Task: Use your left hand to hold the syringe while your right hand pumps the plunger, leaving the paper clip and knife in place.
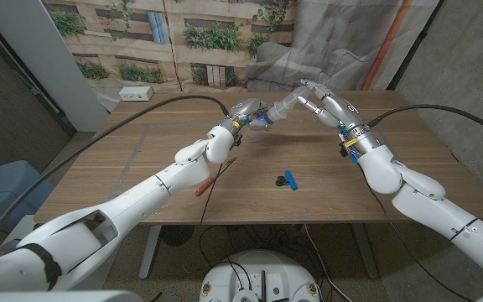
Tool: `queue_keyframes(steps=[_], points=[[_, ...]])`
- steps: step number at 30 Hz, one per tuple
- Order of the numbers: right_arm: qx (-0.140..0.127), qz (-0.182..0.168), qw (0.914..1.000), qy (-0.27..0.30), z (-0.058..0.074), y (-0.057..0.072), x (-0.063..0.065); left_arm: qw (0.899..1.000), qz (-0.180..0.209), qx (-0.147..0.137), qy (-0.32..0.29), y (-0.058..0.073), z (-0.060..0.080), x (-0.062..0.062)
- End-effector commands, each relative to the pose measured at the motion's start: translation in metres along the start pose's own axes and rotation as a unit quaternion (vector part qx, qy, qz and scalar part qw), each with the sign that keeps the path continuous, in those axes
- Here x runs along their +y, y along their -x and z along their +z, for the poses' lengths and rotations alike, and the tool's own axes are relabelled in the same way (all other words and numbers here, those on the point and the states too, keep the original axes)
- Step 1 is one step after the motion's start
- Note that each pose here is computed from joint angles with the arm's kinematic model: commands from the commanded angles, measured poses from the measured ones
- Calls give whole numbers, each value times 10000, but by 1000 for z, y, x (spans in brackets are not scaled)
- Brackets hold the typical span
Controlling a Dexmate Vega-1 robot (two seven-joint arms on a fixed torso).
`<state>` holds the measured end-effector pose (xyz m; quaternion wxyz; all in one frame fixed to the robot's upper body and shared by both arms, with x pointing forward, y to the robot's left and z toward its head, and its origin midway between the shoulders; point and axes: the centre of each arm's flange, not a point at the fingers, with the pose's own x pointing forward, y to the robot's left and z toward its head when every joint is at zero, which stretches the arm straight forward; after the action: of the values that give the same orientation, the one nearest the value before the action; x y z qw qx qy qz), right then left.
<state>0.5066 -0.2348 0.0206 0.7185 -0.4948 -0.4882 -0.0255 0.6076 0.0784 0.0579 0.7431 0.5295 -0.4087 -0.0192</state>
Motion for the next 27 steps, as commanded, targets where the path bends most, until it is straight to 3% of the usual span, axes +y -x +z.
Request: queue_keyframes(steps=[1,27], points=[[-32,130,9999,21,2,-7,6,10000,-24,-14,48,-4,1,-1],[-69,369,9993,-89,4,-13,25,10000,-76,-6,25,-6,7,1]])
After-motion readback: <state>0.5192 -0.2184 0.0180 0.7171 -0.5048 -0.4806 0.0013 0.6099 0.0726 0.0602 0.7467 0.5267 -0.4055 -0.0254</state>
